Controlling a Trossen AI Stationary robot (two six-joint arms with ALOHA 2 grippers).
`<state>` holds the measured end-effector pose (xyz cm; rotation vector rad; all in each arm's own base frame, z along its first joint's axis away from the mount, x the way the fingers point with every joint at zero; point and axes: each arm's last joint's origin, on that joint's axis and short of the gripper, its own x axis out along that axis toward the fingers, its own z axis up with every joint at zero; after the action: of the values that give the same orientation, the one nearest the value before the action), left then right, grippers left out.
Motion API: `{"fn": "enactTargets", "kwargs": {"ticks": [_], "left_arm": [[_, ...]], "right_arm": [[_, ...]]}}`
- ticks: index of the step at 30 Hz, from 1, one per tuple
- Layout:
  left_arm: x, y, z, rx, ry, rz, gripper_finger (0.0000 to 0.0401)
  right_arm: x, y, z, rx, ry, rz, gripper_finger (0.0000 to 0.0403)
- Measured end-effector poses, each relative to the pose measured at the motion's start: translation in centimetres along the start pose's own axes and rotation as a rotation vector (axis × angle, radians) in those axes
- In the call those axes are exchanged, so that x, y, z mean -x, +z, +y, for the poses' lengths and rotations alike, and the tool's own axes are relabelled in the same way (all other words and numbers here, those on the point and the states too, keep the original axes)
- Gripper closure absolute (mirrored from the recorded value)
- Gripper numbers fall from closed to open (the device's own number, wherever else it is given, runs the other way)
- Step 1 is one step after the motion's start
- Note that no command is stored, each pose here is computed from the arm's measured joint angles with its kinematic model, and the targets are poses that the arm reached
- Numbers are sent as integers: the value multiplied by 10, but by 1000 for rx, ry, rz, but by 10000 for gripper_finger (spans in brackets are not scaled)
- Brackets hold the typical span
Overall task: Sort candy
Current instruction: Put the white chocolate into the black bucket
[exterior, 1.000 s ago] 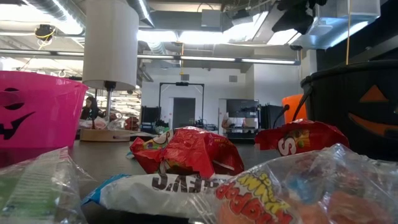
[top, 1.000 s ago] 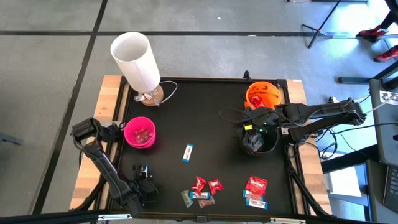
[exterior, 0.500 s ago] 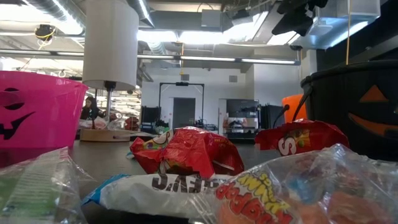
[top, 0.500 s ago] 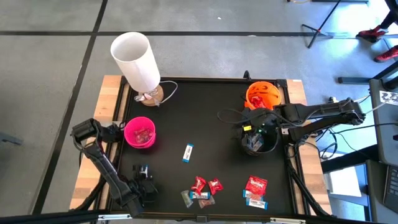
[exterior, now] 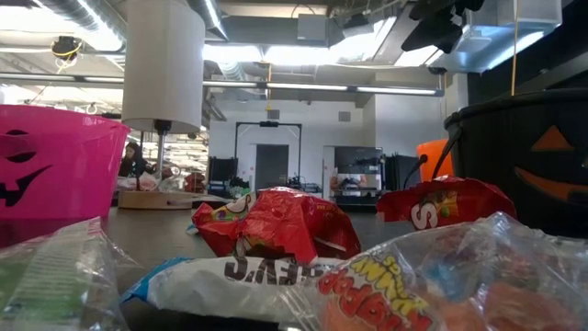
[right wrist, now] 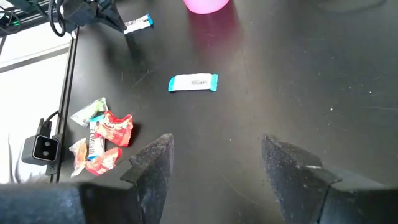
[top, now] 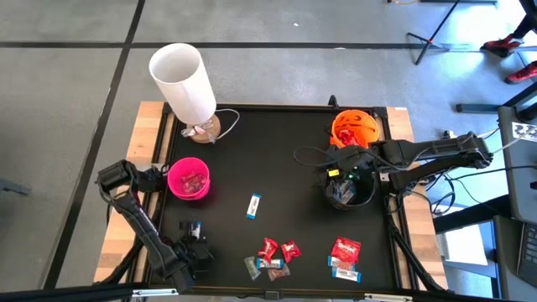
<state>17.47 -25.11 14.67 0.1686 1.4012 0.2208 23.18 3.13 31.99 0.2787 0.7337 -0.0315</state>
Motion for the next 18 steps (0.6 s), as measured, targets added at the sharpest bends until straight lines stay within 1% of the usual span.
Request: {"fn": "enactTargets", "kwargs": {"ticks": [7,14,18], "left_arm": [[30,13,2,-9,61,-39,400],[64,30,2,-44,100,-161,400],[83,37,5,-60,131,-222,400]], "right_arm": [[0,0,0,0,-1,-1,162],[0,1,0,0,1,-11,162],[-2,5,2,8,16,-51,162]]}}
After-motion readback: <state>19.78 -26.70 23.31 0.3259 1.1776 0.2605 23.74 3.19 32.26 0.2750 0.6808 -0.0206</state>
